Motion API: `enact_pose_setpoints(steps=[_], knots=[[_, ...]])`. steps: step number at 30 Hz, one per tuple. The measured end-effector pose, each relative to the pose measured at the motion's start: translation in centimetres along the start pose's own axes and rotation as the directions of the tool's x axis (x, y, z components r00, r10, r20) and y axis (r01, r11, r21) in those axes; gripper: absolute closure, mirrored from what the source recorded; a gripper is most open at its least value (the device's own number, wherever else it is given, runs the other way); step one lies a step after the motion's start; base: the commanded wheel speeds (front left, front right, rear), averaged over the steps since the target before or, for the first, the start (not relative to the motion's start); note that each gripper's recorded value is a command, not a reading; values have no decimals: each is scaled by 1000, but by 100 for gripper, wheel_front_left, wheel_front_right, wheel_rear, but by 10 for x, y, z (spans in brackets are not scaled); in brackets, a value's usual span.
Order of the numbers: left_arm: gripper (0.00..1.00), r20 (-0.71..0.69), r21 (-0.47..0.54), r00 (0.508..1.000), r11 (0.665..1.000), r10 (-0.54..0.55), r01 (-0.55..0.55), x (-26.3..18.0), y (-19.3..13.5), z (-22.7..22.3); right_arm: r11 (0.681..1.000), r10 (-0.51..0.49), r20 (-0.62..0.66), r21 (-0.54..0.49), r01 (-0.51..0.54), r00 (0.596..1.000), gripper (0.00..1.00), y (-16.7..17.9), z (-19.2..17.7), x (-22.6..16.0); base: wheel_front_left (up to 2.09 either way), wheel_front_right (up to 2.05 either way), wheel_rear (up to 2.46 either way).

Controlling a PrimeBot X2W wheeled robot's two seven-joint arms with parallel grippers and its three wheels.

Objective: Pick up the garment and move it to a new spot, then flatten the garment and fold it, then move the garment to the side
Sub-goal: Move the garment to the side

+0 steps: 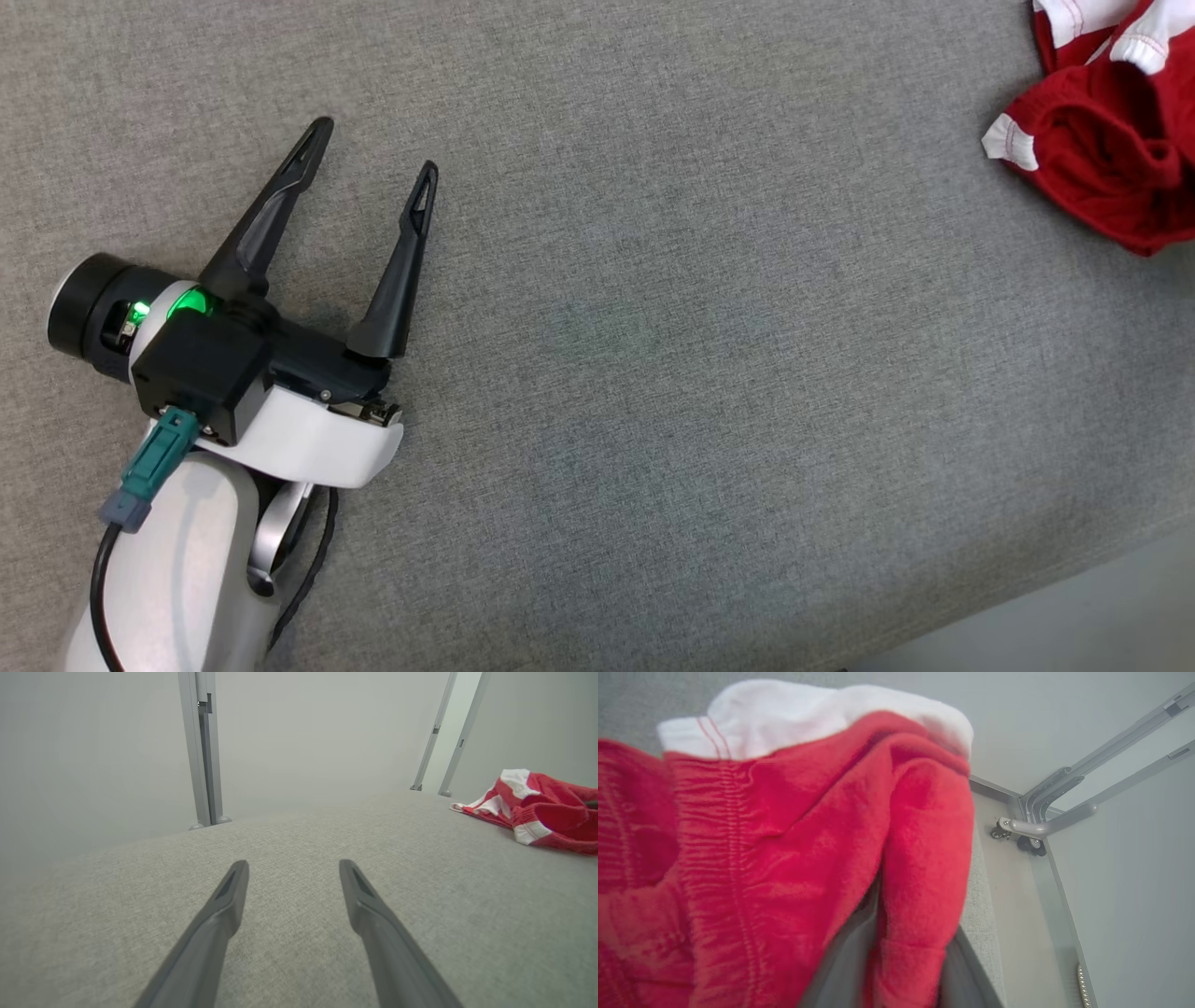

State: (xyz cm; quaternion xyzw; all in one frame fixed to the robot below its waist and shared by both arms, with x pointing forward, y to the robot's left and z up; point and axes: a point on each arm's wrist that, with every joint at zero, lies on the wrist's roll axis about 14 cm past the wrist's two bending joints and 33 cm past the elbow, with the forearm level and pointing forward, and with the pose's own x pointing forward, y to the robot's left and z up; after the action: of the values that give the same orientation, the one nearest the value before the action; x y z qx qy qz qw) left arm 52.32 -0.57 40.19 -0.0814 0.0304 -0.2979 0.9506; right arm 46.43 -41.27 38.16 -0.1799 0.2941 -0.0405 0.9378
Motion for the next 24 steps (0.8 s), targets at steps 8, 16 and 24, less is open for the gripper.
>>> enact_pose_setpoints(steps=[8, 16, 24], knots=[[0, 3, -1, 1000, 1000, 5, -5, -1, 0, 3, 993, -83, 64, 91, 77, 994, 0, -18, 10, -5, 0, 0, 0], [0, 18, -11, 999, 999, 37, -36, -14, -4, 19, 972, -183, 263, 193, 134, 947, 0, -39, 58, -36, 0, 0, 0], [0, 60, -20, 991, 992, 122, -121, -41, 2, 46, 944, -223, 435, 318, 83, 872, 0, 2, 80, -75, 0, 0, 0]])
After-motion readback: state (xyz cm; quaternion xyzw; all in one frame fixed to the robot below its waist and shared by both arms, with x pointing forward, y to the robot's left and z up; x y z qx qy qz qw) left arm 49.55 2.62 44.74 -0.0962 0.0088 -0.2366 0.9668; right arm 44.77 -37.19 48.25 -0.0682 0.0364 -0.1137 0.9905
